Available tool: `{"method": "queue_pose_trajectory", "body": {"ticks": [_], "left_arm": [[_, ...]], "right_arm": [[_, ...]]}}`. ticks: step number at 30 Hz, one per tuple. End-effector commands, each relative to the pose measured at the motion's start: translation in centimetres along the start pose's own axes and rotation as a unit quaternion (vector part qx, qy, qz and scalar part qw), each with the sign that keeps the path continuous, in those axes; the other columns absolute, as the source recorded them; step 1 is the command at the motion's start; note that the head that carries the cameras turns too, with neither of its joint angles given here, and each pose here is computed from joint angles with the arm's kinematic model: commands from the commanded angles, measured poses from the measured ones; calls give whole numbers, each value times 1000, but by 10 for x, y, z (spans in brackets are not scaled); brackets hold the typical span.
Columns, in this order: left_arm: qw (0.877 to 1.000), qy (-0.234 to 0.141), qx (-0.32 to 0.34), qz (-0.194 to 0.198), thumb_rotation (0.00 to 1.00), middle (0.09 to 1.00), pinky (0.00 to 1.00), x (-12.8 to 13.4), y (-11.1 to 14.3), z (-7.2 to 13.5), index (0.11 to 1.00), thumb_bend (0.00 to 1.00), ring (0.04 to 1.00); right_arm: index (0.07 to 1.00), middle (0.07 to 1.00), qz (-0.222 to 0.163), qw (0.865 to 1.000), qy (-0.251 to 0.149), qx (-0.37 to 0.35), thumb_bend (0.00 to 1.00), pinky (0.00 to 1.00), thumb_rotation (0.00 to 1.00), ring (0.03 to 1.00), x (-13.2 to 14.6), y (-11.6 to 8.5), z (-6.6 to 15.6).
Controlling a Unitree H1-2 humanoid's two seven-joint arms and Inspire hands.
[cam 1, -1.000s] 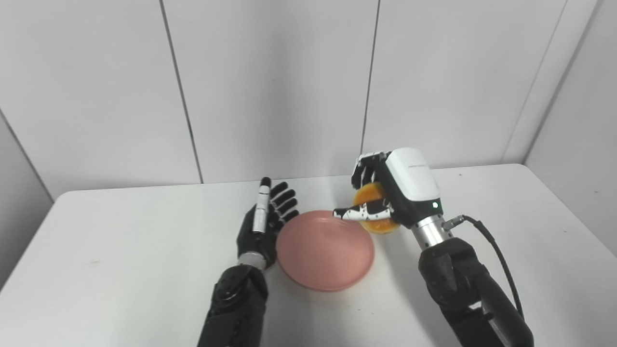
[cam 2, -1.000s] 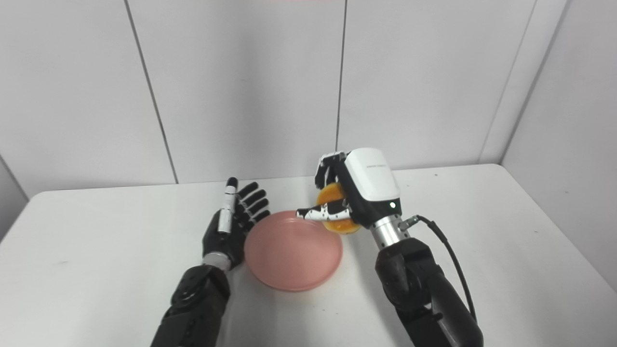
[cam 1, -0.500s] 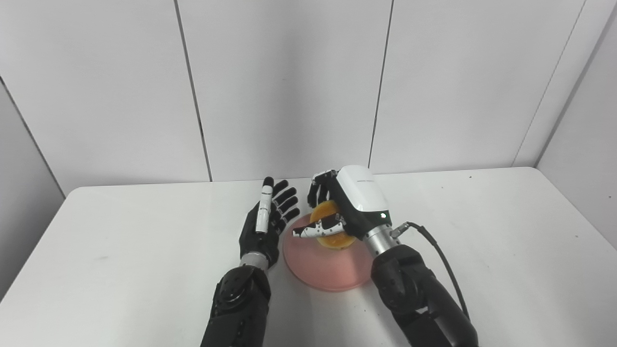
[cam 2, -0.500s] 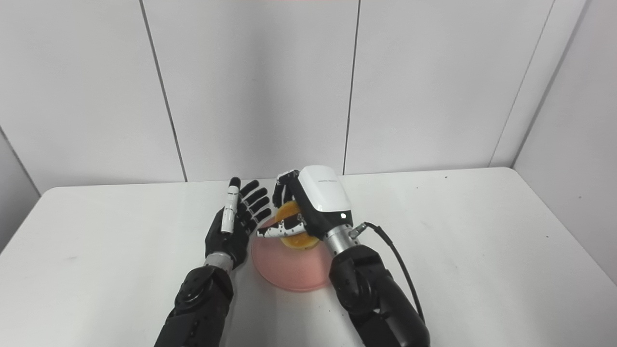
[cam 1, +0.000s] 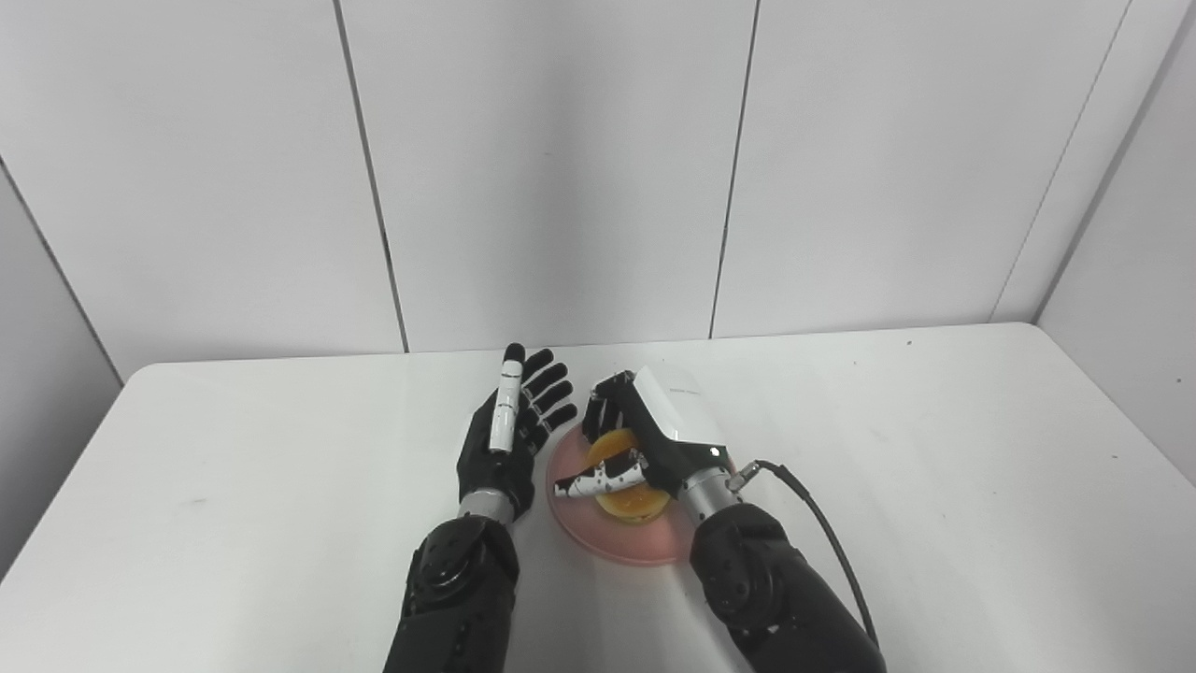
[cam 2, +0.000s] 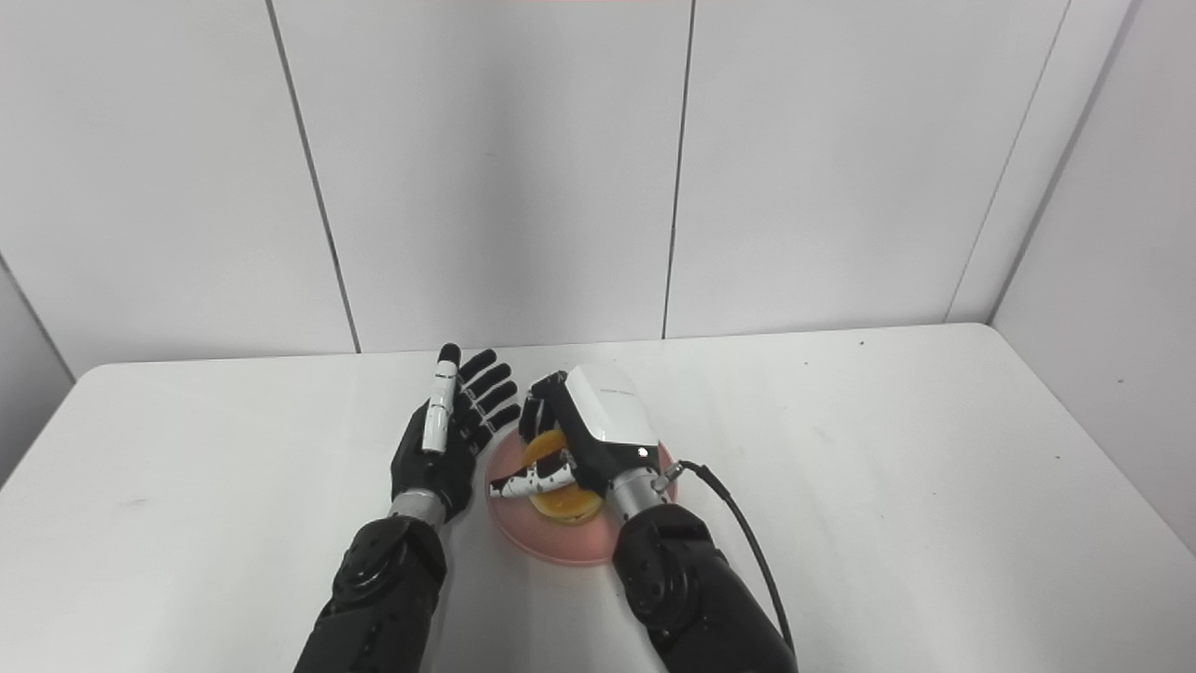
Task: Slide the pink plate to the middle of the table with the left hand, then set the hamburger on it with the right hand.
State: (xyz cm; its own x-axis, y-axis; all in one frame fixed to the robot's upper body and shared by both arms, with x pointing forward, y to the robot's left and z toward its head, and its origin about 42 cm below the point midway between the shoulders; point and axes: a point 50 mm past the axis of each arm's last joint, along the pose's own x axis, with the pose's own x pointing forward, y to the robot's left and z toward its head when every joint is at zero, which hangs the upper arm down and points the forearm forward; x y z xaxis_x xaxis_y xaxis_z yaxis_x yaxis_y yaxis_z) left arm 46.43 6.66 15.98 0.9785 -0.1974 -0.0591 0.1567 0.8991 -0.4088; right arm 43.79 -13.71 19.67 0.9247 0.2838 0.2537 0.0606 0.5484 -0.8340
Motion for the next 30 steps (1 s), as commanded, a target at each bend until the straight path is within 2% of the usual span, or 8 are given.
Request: {"method": "queue_pose_trajectory", "body": {"ticks": [1, 5, 8, 11, 14, 15, 18, 30], "left_arm": [[1000, 16, -2, 7, 759, 755, 741, -1, 7, -4, 710, 722, 790], [1000, 12, -6, 8, 753, 752, 751, -2, 7, -5, 707, 723, 795], [1000, 9, 1, 9, 758, 748, 756, -2, 7, -6, 721, 721, 788], [1000, 8, 2, 9, 756, 749, 765, -2, 7, -5, 724, 713, 785], [1000, 9, 2, 9, 756, 751, 766, -2, 8, -5, 711, 709, 785], [1000, 9, 1, 9, 752, 753, 769, -2, 8, -5, 706, 712, 787], [1000, 8, -3, 11, 746, 760, 775, -2, 8, -5, 715, 714, 794], [1000, -1, 25, 13, 781, 761, 776, -2, 9, -2, 737, 721, 805]], "right_arm": [[247, 226, -34, 999, -26, 3, 617, 101, 189, 153, 12, -16, 12], [266, 240, -36, 999, -20, 14, 607, 107, 209, 162, 9, -15, 9], [344, 311, -51, 998, -31, 28, 577, 159, 473, 219, 6, -17, 6], [496, 432, -60, 997, -46, 23, 619, 228, 864, 305, 5, -20, 3], [609, 575, -60, 997, -53, 12, 704, 392, 967, 487, 4, -27, 2], [653, 650, -60, 997, -55, 10, 743, 504, 987, 589, 4, -29, 1], [692, 719, -65, 996, -62, 5, 784, 588, 999, 675, 3, -33, 1], [700, 731, -102, 991, -82, 21, 793, 549, 1000, 672, 0, -51, 9]]}}
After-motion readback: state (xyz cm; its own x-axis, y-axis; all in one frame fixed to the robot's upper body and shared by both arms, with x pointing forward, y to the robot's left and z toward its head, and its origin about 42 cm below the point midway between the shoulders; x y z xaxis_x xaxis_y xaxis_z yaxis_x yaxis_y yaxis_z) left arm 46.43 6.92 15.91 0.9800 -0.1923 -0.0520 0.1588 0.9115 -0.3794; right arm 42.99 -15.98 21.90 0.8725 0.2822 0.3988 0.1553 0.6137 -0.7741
